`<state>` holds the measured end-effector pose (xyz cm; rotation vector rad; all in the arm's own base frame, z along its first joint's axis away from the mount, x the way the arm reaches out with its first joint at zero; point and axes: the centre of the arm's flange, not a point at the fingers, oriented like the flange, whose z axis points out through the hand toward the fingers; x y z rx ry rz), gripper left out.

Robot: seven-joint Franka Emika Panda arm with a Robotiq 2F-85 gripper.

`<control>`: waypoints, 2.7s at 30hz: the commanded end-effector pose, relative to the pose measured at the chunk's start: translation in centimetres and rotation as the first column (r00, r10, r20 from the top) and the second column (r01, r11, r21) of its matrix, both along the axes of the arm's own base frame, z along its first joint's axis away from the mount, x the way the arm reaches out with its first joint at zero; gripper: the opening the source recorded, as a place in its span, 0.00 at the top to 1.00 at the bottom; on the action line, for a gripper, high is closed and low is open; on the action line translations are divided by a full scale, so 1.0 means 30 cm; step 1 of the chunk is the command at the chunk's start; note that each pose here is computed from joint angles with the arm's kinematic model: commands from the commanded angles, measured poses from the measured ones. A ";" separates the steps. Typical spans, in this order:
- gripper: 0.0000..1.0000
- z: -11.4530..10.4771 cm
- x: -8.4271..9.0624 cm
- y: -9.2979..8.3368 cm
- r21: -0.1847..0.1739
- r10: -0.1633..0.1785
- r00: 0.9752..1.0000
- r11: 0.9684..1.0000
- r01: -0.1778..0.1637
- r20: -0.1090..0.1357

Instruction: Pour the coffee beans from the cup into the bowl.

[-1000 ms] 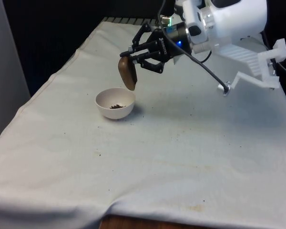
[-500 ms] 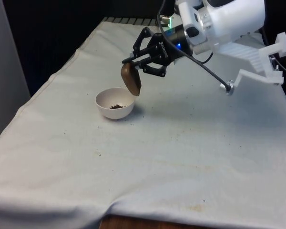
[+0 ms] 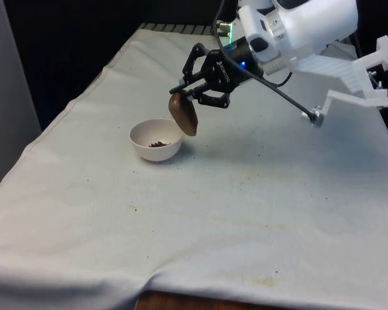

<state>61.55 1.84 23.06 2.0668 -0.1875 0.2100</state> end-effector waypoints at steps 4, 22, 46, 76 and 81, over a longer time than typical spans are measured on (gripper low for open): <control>0.99 0.000 0.002 -0.002 0.049 0.000 1.000 0.999 0.000 0.001; 0.99 -0.014 0.008 0.000 0.142 -0.015 1.000 0.990 0.014 0.010; 0.99 -0.042 0.014 0.004 0.276 -0.040 0.999 0.961 0.035 0.013; 0.99 -0.073 0.033 0.009 0.434 -0.030 0.999 0.900 0.033 -0.014; 0.99 -0.077 0.036 0.008 0.455 -0.026 1.000 0.890 0.030 -0.015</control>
